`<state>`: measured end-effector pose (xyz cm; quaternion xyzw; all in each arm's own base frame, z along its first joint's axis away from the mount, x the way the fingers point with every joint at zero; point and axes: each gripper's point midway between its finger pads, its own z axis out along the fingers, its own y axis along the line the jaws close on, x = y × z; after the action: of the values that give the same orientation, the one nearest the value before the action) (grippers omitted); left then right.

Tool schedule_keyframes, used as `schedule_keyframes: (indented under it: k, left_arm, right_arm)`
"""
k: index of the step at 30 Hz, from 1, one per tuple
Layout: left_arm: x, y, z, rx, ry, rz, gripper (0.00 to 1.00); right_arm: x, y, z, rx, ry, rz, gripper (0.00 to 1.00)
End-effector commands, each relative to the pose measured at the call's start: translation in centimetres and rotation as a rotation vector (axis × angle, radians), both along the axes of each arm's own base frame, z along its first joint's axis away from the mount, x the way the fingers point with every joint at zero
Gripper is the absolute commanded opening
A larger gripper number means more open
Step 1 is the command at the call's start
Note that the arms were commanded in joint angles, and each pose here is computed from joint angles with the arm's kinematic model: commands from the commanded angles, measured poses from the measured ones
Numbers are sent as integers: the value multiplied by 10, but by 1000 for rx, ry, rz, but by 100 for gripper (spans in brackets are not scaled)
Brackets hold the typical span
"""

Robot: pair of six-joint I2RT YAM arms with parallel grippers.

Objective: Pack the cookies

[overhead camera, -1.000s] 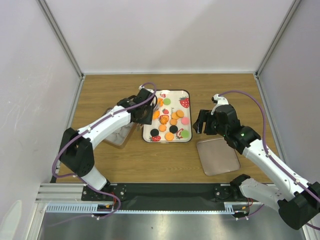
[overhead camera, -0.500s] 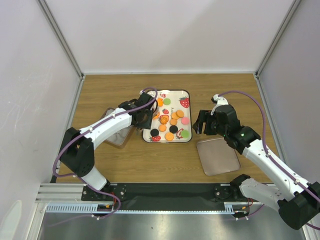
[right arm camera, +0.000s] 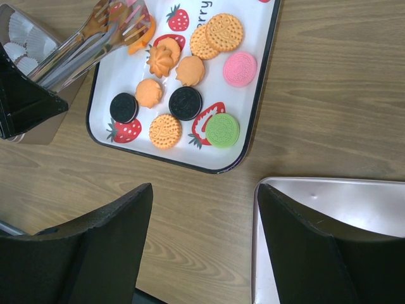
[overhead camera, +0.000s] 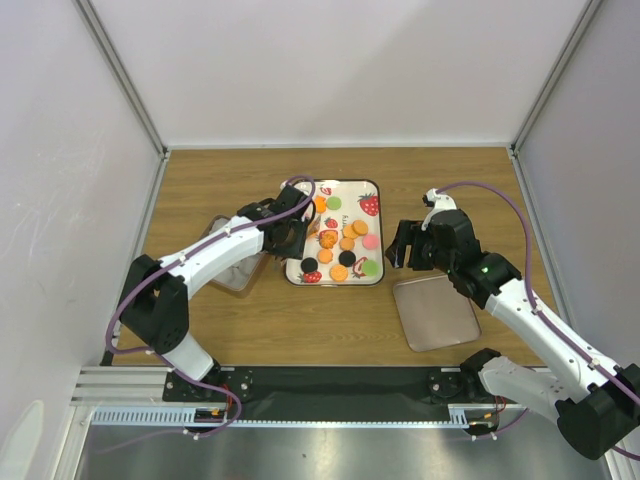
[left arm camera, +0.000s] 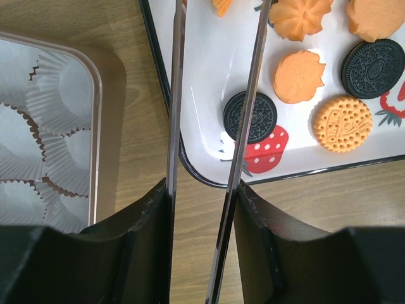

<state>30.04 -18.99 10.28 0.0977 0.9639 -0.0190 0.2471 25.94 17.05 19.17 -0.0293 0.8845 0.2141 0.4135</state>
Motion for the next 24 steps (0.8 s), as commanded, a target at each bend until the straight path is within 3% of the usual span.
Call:
schedule_keyframes:
  k: [1,24]
  left_arm:
    - [3,-6,7,-21,-32,-24,47]
    - [-4,-10,-8,-28,19,-44,47]
  right_arm:
    - [2,0,11,14,-42,10,73]
    - [1,0,10,11,-42,13,74]
